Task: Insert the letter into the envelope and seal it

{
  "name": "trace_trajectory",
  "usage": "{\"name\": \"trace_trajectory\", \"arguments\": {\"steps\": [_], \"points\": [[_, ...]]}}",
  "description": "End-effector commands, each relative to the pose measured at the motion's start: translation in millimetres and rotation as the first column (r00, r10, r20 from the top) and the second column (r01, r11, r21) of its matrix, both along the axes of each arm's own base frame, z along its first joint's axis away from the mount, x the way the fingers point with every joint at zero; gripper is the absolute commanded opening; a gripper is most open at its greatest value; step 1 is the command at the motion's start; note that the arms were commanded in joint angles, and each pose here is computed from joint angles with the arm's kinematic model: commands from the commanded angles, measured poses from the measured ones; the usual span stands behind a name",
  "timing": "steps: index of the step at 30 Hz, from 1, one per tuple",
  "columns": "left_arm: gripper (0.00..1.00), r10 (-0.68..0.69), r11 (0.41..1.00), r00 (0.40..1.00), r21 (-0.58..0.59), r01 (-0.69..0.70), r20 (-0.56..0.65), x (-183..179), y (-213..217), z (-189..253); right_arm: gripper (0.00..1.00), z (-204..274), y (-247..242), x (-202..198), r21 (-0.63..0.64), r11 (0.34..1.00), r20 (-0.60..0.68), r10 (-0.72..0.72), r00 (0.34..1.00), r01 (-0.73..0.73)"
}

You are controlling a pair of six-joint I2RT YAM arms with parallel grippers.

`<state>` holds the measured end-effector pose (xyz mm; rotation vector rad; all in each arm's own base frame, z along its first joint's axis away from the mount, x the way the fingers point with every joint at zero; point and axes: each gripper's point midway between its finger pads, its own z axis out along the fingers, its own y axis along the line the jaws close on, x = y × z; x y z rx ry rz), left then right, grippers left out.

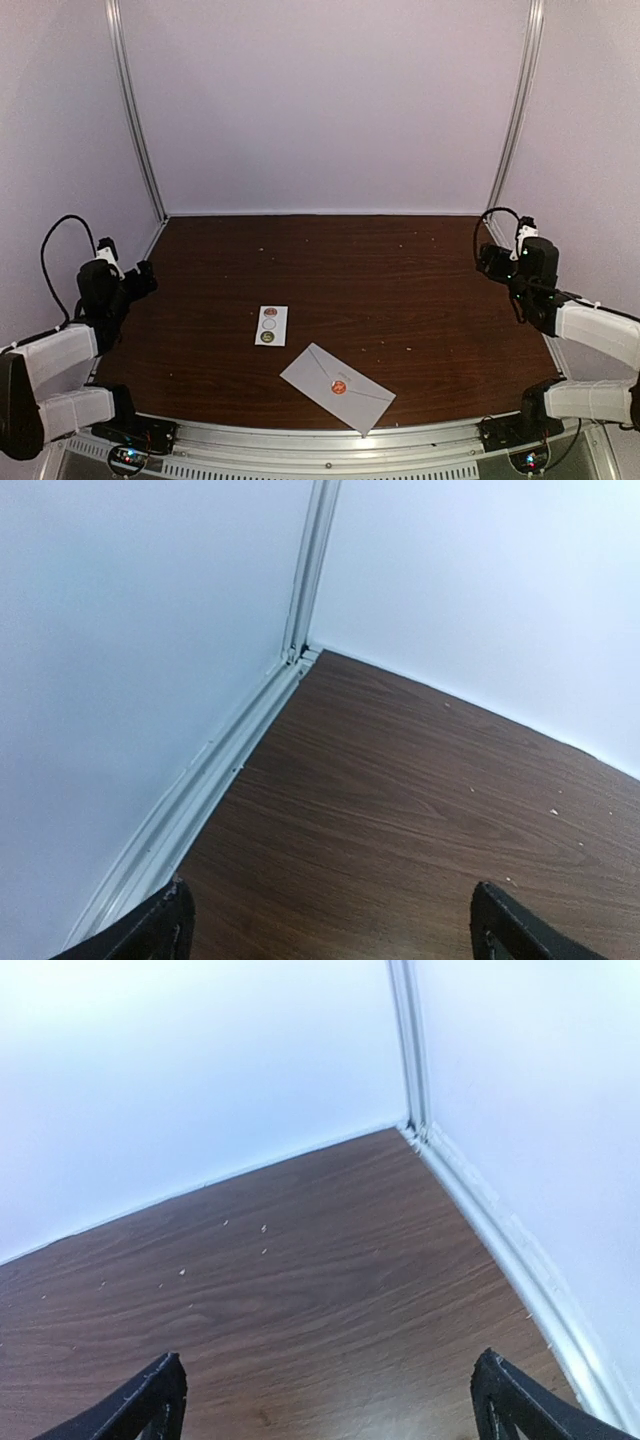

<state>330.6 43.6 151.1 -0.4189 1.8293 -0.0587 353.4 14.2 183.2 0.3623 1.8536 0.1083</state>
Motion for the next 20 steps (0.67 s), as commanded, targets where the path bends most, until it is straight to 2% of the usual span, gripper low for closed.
{"name": "trace_trajectory", "arguments": {"steps": [1, 4, 8, 20], "points": [[0.98, 0.093, 0.974, 0.98, 0.189, -0.126, 0.178, -12, 24, 30, 1.0, 23, -38, -8, -0.134, 0.976, 0.193, -0.144, 0.971, 0.172], [0.98, 0.108, 0.953, 0.977, 0.26, -0.154, 0.183, -14, 30, 25, 1.0, 13, -41, -12, -0.184, 0.966, 0.241, -0.135, 0.961, 0.182], [0.98, 0.074, 0.958, 0.982, 0.262, -0.119, 0.175, -5, 25, 20, 1.0, 0, -42, -18, -0.219, 0.957, 0.287, -0.121, 0.95, 0.188], [0.98, 0.017, 0.961, 0.988, 0.271, -0.058, 0.152, 5, 16, 14, 1.0, 7, -37, -22, -0.199, 0.966, 0.329, -0.092, 0.94, 0.164]]}}
